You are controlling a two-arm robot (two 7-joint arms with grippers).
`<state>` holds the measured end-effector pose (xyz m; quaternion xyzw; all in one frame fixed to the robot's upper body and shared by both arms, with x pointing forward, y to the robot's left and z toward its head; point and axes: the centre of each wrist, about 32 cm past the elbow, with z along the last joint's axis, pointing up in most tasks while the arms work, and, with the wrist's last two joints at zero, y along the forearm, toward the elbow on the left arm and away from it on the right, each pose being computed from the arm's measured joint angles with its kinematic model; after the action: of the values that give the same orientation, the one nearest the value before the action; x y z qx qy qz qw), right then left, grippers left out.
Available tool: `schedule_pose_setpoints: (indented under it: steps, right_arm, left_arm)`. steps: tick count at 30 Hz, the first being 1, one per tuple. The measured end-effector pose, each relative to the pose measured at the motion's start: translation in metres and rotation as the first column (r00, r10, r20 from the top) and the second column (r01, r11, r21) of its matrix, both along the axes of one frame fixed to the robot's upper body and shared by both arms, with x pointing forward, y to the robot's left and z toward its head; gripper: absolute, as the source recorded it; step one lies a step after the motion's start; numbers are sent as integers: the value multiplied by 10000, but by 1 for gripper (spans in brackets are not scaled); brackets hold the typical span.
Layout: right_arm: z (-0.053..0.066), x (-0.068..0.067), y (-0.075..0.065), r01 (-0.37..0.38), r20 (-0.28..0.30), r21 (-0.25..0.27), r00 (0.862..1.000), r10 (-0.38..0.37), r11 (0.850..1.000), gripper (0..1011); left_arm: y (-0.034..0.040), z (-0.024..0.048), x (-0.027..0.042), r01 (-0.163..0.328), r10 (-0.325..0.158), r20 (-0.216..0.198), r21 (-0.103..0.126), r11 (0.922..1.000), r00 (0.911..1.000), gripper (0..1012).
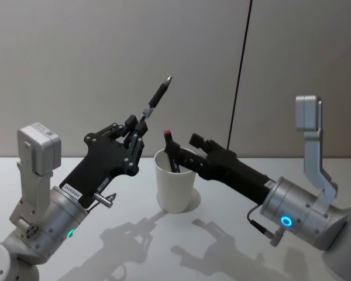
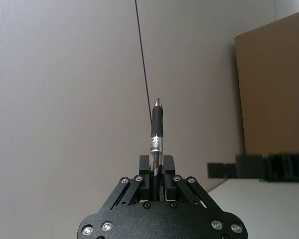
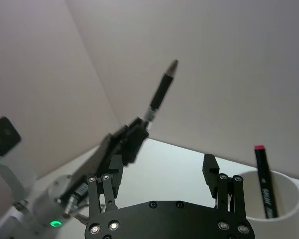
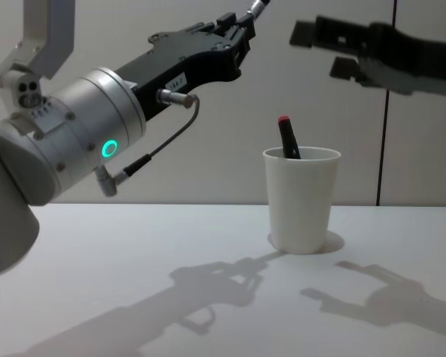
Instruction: Place the pen into the pen holder.
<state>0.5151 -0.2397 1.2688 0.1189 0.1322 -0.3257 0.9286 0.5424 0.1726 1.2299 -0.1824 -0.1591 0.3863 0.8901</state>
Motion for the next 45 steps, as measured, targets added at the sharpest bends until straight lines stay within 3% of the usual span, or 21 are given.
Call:
schedule_pose_setpoints:
  steps: [6,12,18,30,45]
  right_arm:
    - [74,98,-5,-707,-179,758,9972,722,9946,1001]
    - [137,196,-11,-1311,-287,1737,9900,1381,9760,1001]
    - [173,240,-17,-1365,-314,2130,9887,1464,9675,1001]
    - [212,263,6,-773,-580,2182,9941,919,9728,1001]
    - [191,309,183,-525,-807,2347,9940,733,9706,1001]
  left_arm:
    - [-16,-39,-6,131,-131,-3,41,9999,9999,167]
    - [-24,-56,-13,206,-206,23,68,9998,9998,167]
    - [-30,-71,-19,261,-261,27,92,9996,9997,167]
    - [-47,-90,-27,363,-363,14,130,9993,9993,168]
    - [-61,-105,-44,469,-469,-15,139,9988,9989,168]
